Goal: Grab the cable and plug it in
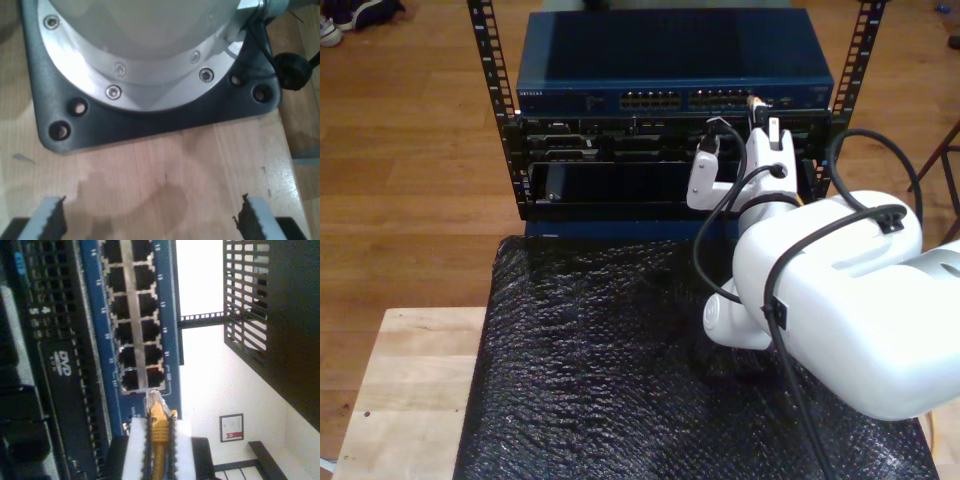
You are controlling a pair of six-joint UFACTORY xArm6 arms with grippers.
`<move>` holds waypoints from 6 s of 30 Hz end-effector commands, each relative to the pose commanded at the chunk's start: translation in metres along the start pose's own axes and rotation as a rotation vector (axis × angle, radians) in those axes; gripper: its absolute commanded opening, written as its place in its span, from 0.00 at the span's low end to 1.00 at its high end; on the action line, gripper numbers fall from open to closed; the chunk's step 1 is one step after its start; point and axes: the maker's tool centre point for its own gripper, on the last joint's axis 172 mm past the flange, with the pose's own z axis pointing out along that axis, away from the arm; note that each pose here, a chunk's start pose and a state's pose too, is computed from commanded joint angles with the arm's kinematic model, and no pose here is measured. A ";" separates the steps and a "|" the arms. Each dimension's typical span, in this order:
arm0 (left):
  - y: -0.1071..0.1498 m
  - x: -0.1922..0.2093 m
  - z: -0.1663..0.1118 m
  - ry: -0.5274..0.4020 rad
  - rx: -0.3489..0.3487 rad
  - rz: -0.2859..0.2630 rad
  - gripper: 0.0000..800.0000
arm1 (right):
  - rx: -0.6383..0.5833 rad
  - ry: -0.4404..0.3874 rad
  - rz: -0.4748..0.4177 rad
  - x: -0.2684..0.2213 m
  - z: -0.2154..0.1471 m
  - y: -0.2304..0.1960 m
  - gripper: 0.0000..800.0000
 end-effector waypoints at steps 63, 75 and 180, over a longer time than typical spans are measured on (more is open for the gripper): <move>0.000 0.000 0.000 0.000 0.000 0.000 1.00 | -0.025 0.005 0.018 0.013 0.010 0.000 0.00; 0.000 0.000 0.000 0.000 0.000 0.000 1.00 | -0.025 0.004 0.018 0.012 0.010 0.000 0.00; 0.000 0.000 0.000 0.000 -0.001 0.001 1.00 | -0.013 0.013 0.032 0.016 0.022 0.000 0.00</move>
